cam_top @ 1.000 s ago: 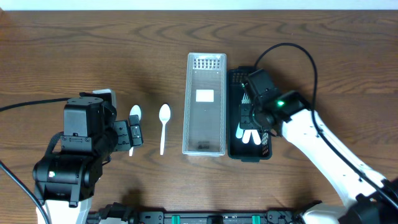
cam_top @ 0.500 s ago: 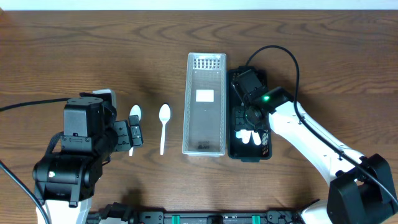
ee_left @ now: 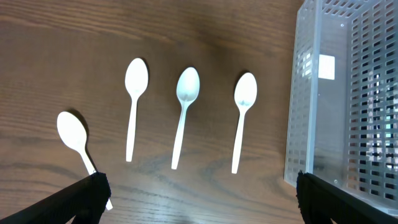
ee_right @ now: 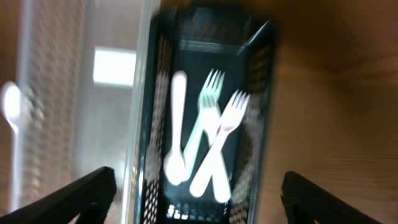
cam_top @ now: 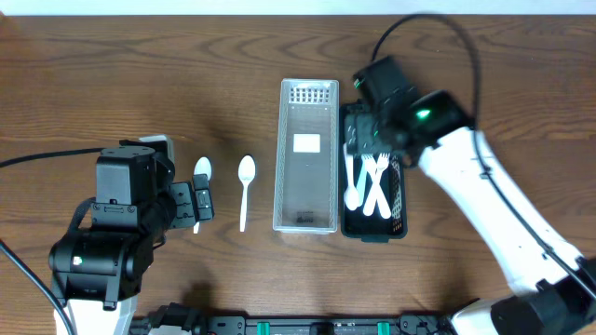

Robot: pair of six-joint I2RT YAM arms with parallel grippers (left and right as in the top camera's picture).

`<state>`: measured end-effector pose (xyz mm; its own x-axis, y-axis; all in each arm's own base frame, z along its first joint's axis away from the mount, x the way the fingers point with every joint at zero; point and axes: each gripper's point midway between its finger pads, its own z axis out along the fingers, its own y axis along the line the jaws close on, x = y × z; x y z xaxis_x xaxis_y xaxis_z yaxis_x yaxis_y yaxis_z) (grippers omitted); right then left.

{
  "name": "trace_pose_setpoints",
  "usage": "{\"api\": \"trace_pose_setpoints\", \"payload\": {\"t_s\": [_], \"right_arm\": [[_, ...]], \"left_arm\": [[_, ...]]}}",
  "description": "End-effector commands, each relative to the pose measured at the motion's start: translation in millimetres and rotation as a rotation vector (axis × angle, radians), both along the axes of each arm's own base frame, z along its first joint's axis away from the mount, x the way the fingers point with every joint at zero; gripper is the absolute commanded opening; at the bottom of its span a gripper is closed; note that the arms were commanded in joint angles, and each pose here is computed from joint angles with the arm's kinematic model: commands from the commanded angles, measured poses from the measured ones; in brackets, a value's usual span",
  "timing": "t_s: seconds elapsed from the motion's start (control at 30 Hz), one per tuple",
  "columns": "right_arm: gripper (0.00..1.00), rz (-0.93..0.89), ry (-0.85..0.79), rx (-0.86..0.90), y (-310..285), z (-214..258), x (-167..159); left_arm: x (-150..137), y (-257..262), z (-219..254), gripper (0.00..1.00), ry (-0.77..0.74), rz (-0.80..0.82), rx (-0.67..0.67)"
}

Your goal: Pack container

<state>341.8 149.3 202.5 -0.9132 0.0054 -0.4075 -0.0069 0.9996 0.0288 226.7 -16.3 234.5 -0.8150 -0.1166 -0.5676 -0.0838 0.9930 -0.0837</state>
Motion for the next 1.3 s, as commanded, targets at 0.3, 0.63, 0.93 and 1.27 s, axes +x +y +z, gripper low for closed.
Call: {"api": "trace_pose_setpoints", "payload": {"t_s": [0.3,0.63,0.93,1.27], "right_arm": [[0.99,-0.458,-0.134,0.119,-148,71,-23],[0.99,-0.529,0.071,0.147,-197,-40,-47],[0.99,-0.527,0.097,0.144,-202,-63,-54],[0.99,-0.521,0.101,0.141,-202,-63,-54]], "left_arm": [[-1,2,6,0.98,-0.009,0.01,0.005],[-1,-5,6,0.98,-0.011,-0.021,0.004],[30,-27,6,0.98,0.048,-0.031,-0.017],[95,-35,-85,0.98,0.308,-0.02,0.058]]}}
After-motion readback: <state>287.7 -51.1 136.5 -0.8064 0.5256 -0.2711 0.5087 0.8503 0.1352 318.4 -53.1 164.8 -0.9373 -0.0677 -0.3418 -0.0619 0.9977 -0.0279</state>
